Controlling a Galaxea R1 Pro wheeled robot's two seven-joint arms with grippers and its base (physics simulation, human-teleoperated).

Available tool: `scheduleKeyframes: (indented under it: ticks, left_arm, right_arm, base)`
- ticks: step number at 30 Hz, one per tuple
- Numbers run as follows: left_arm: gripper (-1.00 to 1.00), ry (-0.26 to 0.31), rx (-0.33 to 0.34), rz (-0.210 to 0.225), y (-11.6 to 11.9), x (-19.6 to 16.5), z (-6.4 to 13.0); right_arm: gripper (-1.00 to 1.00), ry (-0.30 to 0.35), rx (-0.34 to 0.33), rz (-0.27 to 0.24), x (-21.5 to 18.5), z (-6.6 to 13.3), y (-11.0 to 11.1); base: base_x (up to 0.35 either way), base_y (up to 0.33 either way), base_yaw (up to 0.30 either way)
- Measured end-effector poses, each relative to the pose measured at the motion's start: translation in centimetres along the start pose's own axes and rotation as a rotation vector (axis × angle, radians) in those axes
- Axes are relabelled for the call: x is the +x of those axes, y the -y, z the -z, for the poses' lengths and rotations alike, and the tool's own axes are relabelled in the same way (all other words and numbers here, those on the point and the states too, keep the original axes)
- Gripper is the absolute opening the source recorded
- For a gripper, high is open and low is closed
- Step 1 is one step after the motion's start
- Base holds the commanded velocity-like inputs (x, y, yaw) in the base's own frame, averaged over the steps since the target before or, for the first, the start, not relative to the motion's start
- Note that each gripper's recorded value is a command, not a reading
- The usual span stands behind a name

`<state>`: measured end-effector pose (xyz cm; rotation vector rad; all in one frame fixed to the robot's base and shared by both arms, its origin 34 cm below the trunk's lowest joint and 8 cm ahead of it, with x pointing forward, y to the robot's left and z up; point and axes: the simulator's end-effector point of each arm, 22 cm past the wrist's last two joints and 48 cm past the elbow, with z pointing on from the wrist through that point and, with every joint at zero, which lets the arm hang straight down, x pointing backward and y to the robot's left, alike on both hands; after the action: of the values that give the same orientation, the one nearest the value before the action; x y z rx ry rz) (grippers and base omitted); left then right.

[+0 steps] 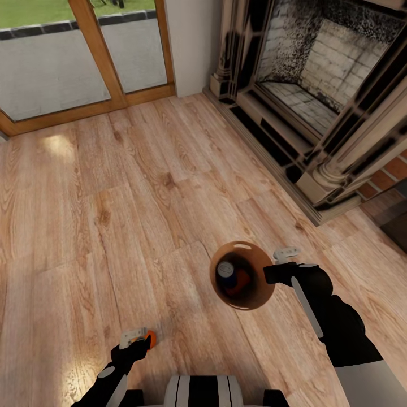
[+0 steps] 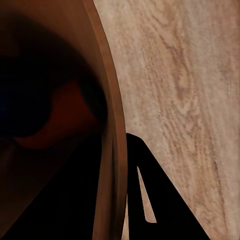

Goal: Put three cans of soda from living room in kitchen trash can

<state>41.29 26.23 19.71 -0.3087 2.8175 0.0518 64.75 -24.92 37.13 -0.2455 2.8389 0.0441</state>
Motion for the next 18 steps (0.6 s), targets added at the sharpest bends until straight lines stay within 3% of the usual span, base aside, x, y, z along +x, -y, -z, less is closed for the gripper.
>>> scheduleKeyframes:
  ticks: [18]
  left_arm:
    - [1.00,0.000,0.000,0.000,-0.1,1.3,-2.3]
  right_arm:
    - [-1.00,0.001,0.004,0.002,1.2,-2.3,0.0]
  base:
    - [0.000,0.000,0.000]
